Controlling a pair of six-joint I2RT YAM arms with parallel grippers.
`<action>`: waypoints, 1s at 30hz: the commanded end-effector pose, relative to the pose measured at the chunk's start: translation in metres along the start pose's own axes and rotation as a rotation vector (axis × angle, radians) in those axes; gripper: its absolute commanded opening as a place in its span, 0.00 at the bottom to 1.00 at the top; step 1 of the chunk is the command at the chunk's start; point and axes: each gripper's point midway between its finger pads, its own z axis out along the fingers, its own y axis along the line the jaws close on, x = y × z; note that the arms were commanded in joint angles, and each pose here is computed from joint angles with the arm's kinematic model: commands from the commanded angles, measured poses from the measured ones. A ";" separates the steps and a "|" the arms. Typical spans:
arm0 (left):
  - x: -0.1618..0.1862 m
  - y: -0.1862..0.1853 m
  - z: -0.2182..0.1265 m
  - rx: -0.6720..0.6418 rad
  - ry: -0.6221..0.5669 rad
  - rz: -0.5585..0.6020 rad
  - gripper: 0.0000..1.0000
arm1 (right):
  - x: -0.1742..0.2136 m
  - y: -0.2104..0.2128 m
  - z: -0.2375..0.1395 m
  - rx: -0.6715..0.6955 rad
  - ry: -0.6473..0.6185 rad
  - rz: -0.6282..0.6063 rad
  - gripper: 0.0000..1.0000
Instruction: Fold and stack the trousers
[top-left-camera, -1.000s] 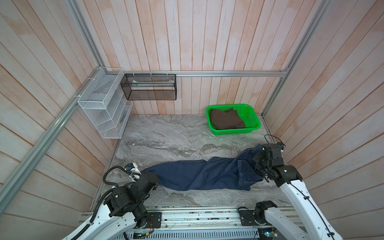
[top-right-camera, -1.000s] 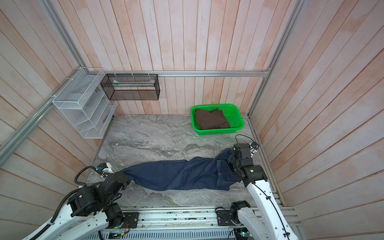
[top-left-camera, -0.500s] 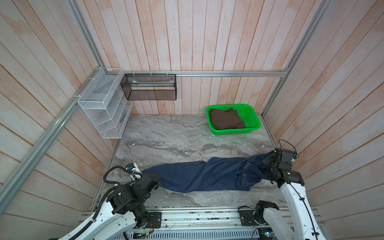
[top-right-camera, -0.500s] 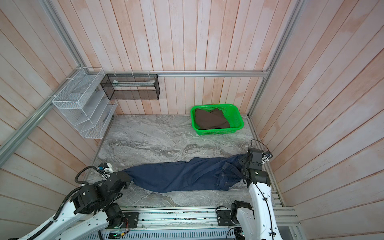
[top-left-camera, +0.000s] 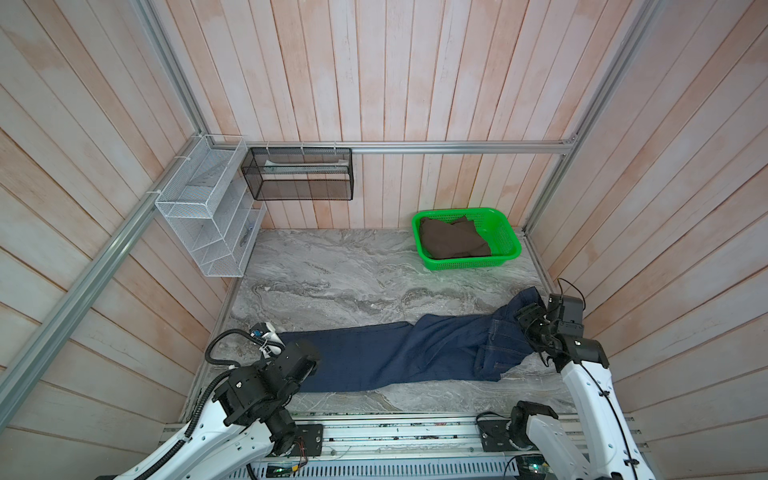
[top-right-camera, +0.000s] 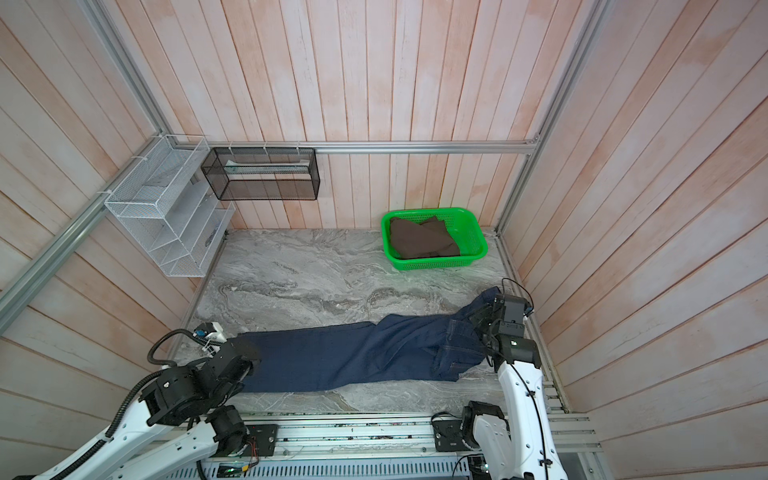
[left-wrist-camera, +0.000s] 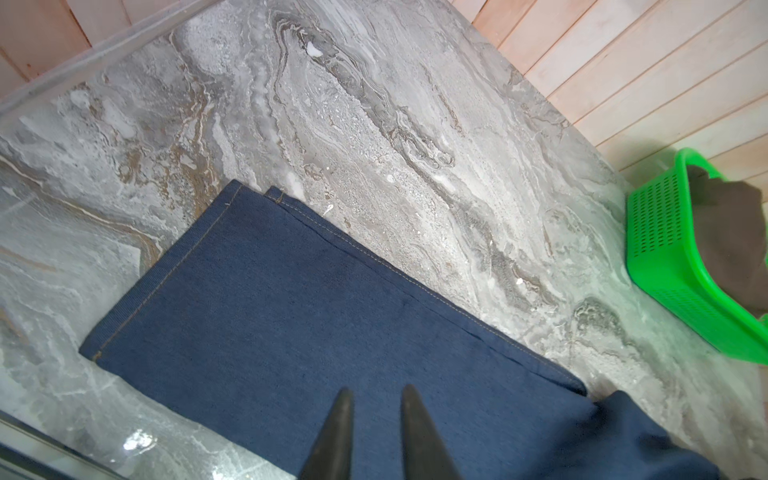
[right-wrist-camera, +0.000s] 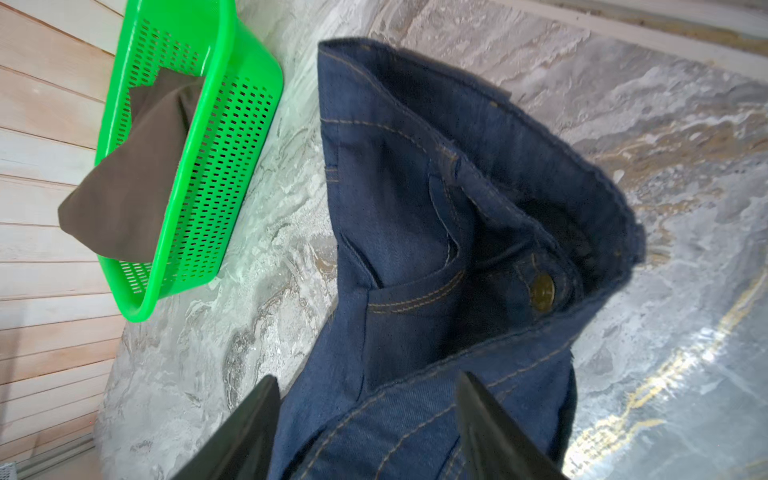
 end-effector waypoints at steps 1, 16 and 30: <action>0.012 -0.013 0.008 0.037 0.047 0.024 0.39 | 0.005 -0.005 0.003 0.001 0.021 0.036 0.70; 0.108 -0.084 0.048 0.213 0.343 0.150 0.50 | 0.003 -0.009 -0.009 -0.039 0.066 0.090 0.65; 0.142 -0.100 0.054 0.293 0.425 0.108 0.59 | 0.149 0.061 -0.019 -0.111 0.328 -0.194 0.64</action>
